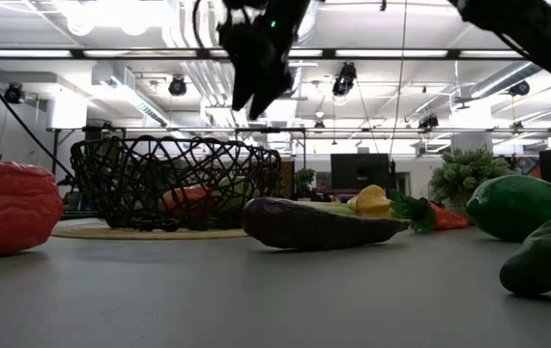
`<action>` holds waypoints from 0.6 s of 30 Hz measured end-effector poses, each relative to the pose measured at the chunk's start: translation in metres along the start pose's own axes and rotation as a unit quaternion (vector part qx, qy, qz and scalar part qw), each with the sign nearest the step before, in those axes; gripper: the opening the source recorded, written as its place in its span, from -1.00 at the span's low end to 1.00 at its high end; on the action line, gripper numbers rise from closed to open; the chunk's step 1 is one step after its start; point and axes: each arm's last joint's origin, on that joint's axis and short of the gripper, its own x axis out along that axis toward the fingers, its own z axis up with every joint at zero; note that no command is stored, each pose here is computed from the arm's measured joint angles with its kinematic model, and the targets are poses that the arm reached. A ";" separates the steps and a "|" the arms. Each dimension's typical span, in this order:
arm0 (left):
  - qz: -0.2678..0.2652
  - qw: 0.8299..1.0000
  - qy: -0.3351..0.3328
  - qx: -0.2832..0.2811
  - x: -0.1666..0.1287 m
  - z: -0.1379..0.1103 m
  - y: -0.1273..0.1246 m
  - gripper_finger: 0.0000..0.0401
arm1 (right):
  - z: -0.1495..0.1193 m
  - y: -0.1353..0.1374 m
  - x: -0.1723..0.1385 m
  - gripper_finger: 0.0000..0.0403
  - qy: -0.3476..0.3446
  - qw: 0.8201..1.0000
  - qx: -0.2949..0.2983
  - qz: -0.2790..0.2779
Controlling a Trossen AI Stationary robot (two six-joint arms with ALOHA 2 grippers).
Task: Build produce basket
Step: Put the green celery into the black wire basket
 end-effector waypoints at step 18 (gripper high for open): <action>0.001 1.000 -0.001 -0.002 0.004 -0.001 -0.004 0.36 | -0.021 -0.006 -0.093 0.81 -0.010 0.998 0.069 0.002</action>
